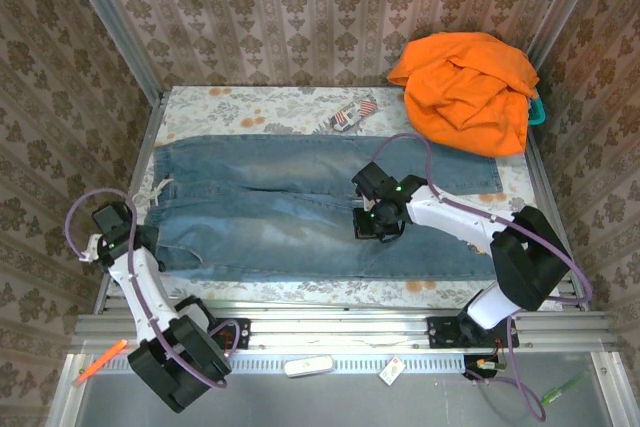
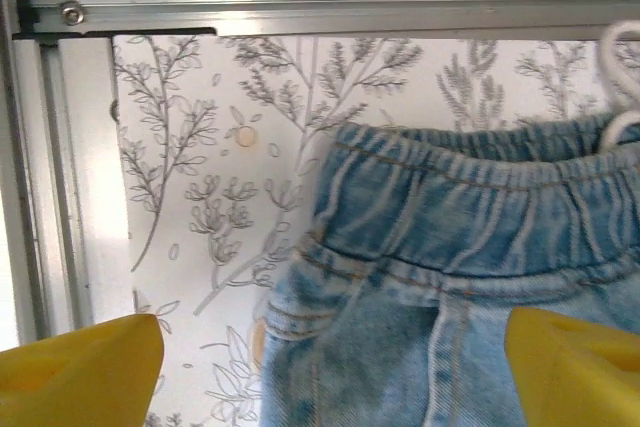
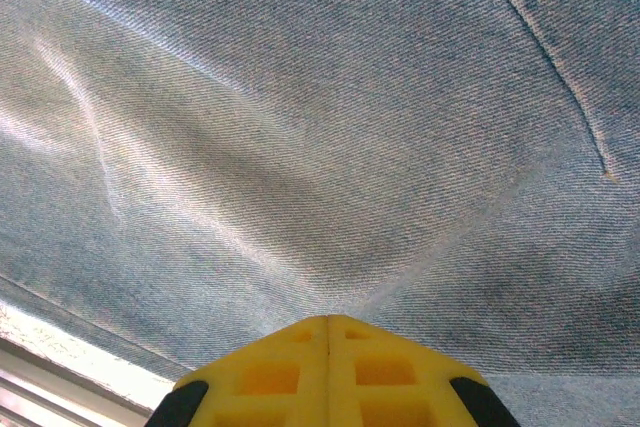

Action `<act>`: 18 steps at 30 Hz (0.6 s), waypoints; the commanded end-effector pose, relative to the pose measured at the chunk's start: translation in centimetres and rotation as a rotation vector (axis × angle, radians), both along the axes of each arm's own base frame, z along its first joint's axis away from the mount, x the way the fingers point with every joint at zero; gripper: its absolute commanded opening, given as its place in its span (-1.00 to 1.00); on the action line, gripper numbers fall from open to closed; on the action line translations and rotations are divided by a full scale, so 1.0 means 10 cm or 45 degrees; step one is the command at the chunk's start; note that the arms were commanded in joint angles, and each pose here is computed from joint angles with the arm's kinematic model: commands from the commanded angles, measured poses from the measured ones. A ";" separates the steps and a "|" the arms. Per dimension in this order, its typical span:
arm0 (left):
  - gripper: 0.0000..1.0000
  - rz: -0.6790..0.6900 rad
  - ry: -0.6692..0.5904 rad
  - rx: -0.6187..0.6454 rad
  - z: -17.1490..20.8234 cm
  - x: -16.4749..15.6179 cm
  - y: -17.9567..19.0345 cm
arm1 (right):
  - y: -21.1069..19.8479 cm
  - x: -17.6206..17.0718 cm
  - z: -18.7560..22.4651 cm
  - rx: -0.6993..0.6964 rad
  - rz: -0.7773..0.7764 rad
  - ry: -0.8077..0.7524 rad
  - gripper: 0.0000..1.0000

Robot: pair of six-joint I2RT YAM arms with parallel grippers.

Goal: Fold and stack the trousers

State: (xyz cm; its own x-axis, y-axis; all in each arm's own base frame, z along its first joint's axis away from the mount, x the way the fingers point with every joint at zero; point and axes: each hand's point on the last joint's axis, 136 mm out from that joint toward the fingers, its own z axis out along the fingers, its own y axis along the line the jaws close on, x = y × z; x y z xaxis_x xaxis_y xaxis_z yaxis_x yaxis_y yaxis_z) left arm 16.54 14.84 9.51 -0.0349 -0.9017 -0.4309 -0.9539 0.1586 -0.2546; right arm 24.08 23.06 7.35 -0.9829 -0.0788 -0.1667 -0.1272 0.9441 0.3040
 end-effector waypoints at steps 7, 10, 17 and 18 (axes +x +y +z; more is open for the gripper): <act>0.56 0.043 -0.072 -0.082 -0.42 0.11 0.14 | -0.07 -0.02 0.21 0.010 0.004 -0.045 -0.85; 0.61 0.005 -0.143 -0.069 -0.47 0.23 0.19 | -0.13 -0.04 0.20 0.015 -0.013 -0.057 -0.83; 0.61 -0.031 -0.134 -0.161 -0.66 0.35 0.15 | -0.14 -0.02 0.16 0.023 -0.040 -0.042 -0.83; 0.59 -0.030 -0.137 -0.176 -0.69 0.35 0.14 | -0.14 0.00 0.17 0.024 -0.045 -0.046 -0.82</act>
State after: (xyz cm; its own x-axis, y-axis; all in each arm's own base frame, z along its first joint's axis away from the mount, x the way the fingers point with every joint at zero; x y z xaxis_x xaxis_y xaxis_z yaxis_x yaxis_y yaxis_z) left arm 19.01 16.27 2.57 0.0081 -0.9502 -0.3114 -0.9356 0.1028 -0.3379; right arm 24.13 22.05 9.26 -0.9767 -0.0479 -0.2093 -0.1164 0.9372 0.3288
